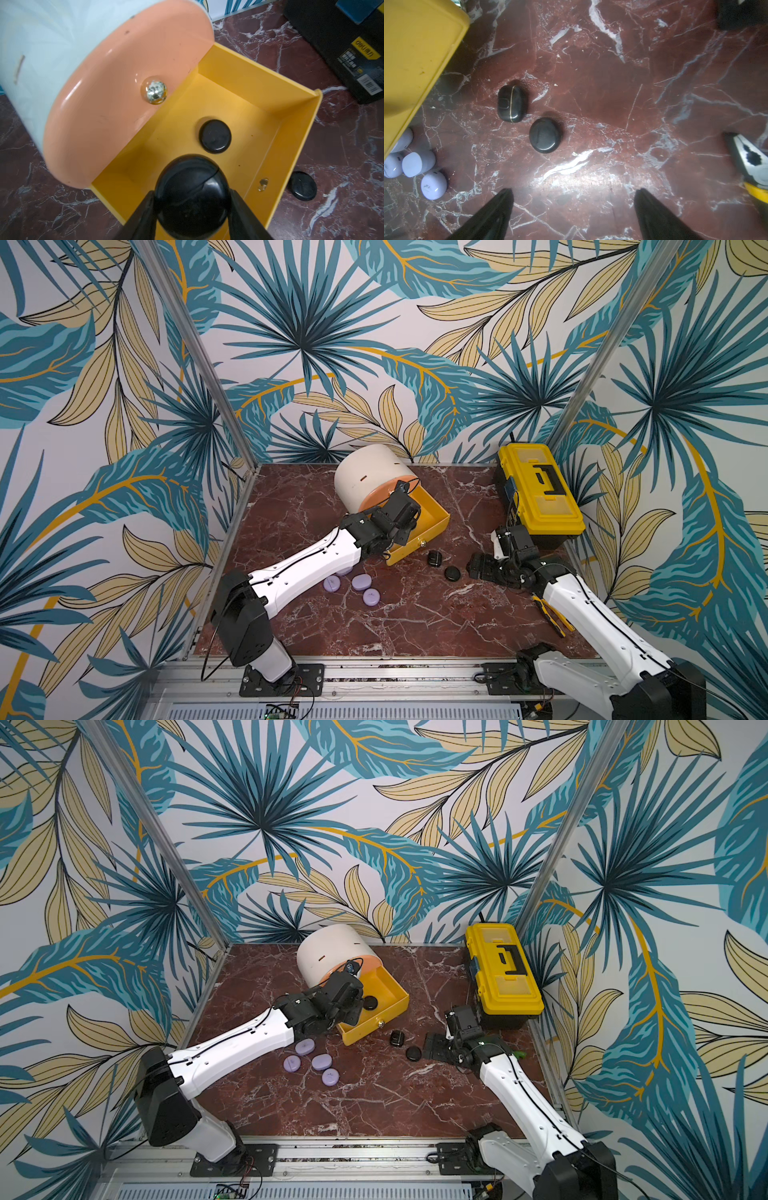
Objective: Put the bluetooth earphones in the drawer according to color
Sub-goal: Place the bluetooth earphone in the drawer.
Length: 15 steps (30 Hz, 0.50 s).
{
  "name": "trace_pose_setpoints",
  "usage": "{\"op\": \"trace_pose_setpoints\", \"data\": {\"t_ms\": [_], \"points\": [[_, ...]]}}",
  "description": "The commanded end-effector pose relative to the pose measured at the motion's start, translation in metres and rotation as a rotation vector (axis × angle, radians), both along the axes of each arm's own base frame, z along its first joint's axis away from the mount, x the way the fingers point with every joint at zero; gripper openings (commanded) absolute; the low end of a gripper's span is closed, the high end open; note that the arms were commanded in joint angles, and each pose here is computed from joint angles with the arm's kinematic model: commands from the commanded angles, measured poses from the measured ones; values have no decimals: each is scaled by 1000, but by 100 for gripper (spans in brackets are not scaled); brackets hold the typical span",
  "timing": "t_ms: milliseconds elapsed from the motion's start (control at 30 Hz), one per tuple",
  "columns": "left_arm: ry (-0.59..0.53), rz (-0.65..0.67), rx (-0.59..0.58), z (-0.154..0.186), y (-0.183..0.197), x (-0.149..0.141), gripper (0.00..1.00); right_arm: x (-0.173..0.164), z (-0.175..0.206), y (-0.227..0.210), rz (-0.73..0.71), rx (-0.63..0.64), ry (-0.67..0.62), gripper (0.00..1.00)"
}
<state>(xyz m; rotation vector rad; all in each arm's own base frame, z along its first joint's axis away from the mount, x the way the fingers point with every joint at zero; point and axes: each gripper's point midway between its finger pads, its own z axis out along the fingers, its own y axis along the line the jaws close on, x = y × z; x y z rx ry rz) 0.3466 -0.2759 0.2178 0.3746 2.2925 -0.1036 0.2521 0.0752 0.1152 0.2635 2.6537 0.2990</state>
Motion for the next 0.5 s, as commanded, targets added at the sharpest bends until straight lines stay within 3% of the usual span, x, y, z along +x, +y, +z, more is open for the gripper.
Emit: {"op": "trace_pose_setpoints", "data": {"t_ms": [0, 467], "points": [[42, -17, 20, -22, -1, 4, 55, 1, -9, 9, 37, 37, 9, 94], [145, 7, 83, -66, 3, 14, 57, 8, -34, 32, 90, 62, 66, 90]]}}
